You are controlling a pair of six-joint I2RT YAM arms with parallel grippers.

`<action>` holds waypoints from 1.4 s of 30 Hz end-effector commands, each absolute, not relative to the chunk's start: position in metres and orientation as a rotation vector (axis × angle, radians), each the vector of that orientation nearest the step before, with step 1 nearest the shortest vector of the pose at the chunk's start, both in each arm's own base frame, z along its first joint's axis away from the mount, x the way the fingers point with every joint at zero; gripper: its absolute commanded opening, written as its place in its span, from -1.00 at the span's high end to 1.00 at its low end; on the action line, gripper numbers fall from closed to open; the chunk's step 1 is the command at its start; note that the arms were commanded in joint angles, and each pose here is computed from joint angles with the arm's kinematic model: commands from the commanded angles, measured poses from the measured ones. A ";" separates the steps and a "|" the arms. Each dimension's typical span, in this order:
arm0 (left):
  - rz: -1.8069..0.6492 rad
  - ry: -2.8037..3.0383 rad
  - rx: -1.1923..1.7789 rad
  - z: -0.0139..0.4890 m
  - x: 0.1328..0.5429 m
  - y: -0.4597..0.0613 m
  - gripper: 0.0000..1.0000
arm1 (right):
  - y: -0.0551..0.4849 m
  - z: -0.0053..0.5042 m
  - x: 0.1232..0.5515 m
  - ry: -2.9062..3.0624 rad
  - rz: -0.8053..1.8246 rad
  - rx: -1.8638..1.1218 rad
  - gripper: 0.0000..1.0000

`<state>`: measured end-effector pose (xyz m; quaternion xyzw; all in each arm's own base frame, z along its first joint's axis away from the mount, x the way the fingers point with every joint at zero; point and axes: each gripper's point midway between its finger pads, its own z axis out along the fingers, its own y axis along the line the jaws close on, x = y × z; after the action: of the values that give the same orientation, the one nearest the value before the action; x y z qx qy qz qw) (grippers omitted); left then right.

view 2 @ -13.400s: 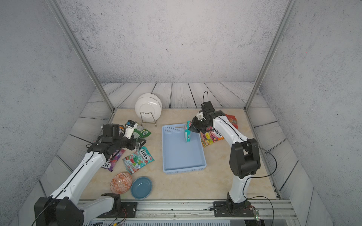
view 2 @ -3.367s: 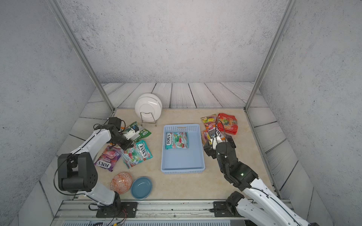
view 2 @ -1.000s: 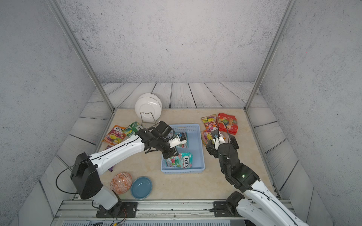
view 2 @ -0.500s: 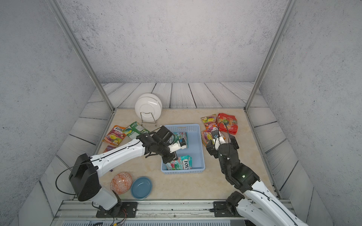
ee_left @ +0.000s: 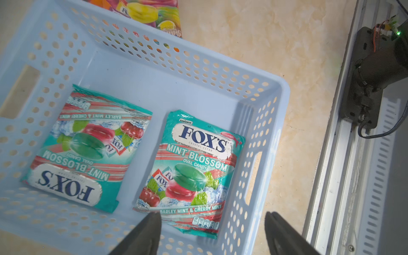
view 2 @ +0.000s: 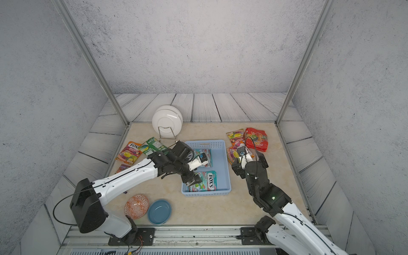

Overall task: Put the candies in the basket
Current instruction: Place the candy in the basket, then adjust the candy in the basket.

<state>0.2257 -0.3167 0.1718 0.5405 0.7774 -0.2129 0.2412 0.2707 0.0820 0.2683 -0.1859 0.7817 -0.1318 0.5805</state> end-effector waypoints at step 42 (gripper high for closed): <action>-0.508 2.091 0.705 0.246 0.320 -0.137 -0.97 | 0.198 0.166 0.275 2.509 0.256 -0.584 -0.70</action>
<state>0.3187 -0.1420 0.2344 0.2887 0.8453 -0.1972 0.4041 0.2879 0.1888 0.1852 -0.2536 0.9046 0.0565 0.3379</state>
